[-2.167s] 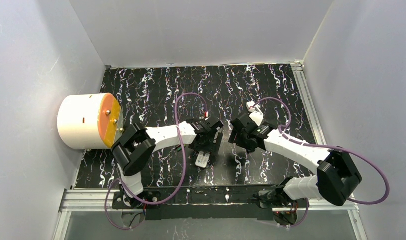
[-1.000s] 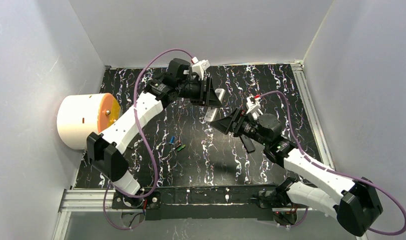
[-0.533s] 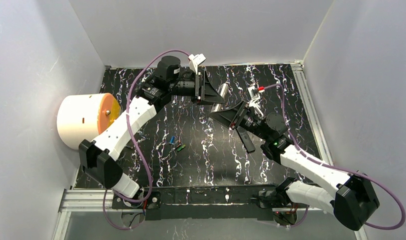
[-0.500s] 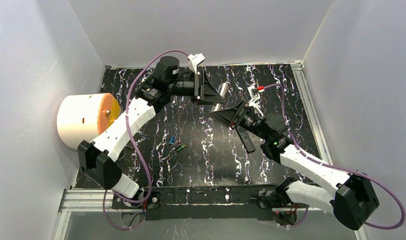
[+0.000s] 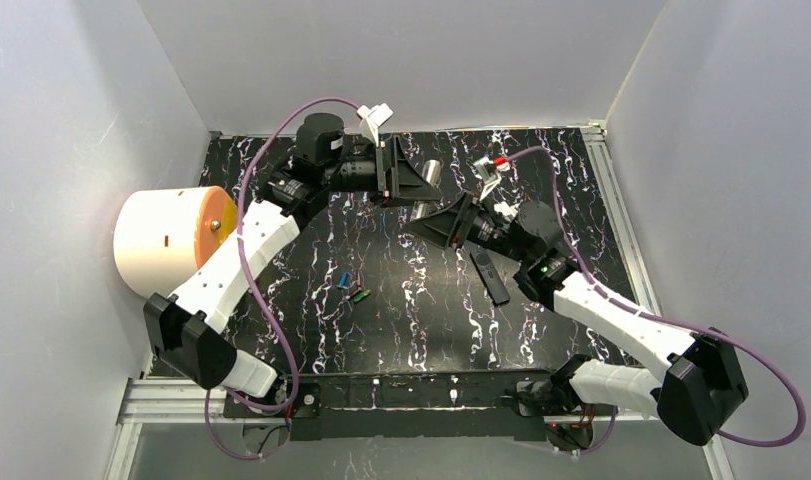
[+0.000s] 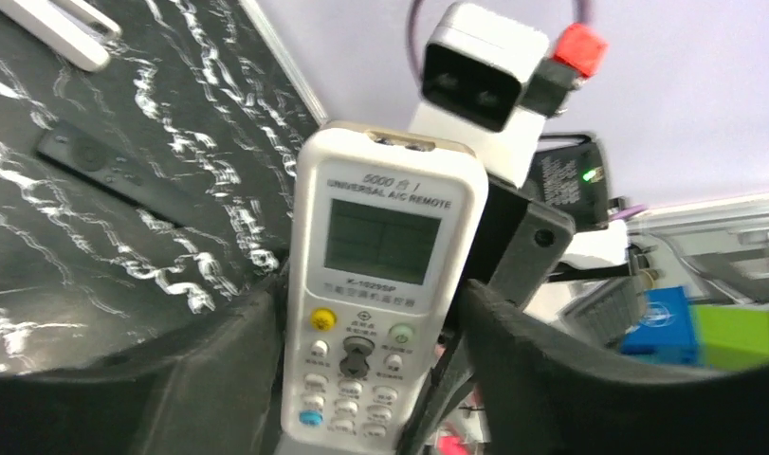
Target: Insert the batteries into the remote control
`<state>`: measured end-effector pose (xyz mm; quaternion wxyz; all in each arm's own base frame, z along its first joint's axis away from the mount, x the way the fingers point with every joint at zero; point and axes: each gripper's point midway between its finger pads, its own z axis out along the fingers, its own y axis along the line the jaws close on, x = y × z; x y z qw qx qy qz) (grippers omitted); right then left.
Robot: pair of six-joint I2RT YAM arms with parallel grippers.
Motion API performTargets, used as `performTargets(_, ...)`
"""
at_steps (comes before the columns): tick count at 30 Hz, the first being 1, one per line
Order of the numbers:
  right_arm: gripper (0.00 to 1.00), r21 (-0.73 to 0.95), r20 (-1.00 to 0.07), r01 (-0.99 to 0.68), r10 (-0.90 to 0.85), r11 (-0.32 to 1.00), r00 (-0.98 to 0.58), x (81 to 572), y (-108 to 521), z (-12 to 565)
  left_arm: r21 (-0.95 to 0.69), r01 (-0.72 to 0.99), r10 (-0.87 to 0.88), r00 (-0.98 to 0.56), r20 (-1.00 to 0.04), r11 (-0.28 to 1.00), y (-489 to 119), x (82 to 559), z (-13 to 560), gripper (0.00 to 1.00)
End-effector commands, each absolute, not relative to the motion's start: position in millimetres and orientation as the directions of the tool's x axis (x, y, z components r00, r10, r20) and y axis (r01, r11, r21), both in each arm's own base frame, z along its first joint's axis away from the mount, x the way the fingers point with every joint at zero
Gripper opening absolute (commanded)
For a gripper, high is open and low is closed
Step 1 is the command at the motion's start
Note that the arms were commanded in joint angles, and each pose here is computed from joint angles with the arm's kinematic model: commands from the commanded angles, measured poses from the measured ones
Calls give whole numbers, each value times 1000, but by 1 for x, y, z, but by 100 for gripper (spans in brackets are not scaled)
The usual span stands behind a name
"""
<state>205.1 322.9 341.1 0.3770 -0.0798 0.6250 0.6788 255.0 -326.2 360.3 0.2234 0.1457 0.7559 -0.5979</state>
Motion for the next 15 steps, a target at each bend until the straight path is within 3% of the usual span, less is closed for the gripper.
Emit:
performTargets(1, 20, 579, -815, -765, 212, 283, -539, 219, 326, 317, -789, 514, -58, -825, -562, 336, -300, 244, 384, 81)
performTargets(3, 17, 503, -860, -787, 117, 357, -497, 226, 324, 300, -765, 517, -57, -814, -579, 385, -287, 247, 381, 92)
performTargets(5, 12, 434, -889, -801, 49, 412, -455, 233, 320, 290, -762, 498, -59, -821, -568, 414, -277, 249, 378, 93)
performTargets(15, 9, 115, -927, -822, -237, 558, -291, 249, 317, 242, -746, 373, -11, -891, -454, 552, -251, 251, 331, 93)
